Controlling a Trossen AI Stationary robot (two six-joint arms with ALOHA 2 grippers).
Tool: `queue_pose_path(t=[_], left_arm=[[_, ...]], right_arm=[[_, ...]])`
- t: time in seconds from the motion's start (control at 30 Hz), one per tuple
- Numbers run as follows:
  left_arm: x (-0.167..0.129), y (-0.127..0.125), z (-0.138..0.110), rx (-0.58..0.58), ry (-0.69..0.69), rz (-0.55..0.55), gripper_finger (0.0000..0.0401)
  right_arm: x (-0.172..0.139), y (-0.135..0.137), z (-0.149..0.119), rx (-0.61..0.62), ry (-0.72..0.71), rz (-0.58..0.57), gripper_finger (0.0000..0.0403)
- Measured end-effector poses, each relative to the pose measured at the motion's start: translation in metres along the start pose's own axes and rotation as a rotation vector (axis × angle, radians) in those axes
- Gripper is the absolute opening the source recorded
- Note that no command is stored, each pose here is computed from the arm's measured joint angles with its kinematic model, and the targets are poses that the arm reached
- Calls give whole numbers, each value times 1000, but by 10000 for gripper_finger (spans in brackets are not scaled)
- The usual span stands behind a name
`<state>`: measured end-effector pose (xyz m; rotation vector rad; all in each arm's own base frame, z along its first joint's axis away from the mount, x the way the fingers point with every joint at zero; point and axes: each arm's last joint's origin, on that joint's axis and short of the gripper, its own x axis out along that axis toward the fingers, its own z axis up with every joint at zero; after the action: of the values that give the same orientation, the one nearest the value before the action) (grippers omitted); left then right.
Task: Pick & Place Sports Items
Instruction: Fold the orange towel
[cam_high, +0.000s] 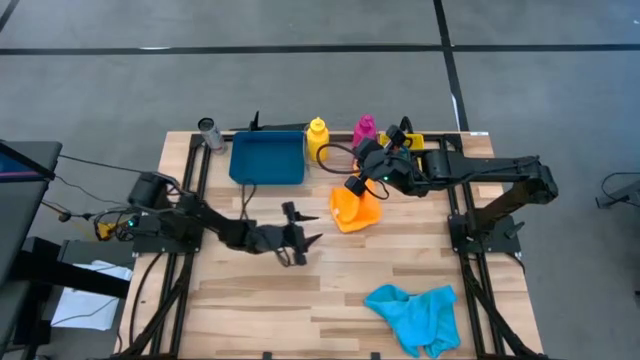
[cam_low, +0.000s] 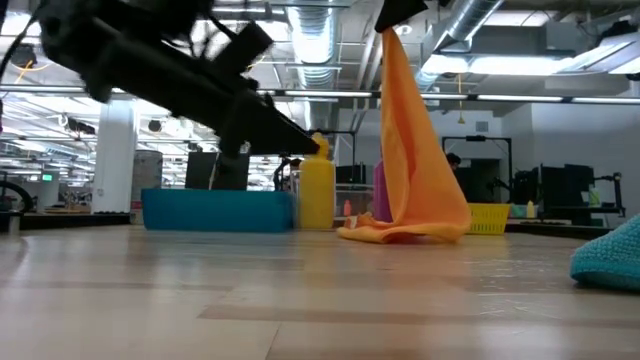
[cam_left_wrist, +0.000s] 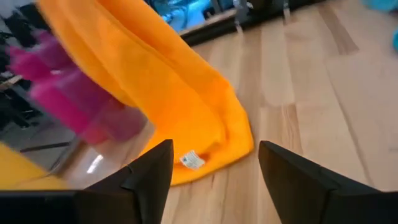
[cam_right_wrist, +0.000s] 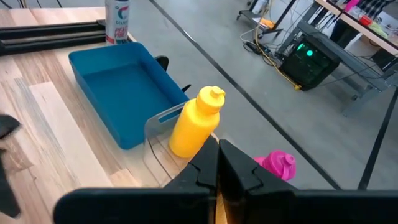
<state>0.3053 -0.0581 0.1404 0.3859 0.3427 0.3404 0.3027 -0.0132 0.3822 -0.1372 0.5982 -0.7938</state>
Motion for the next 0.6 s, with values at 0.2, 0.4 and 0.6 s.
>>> queue_pose_path(t=[0.2, 0.4, 0.6], left_arm=[[32, -4, -7, 74, 27, -58, 266], [53, -5, -9, 187, 36, -55, 277], [68, 0, -13, 204, 36, -93, 255]], right_arm=[[3, -3, 0, 8, 4, -11, 0], [7, -7, 0, 15, 16, -12, 0], [9, -6, -1, 11, 20, -10, 0]])
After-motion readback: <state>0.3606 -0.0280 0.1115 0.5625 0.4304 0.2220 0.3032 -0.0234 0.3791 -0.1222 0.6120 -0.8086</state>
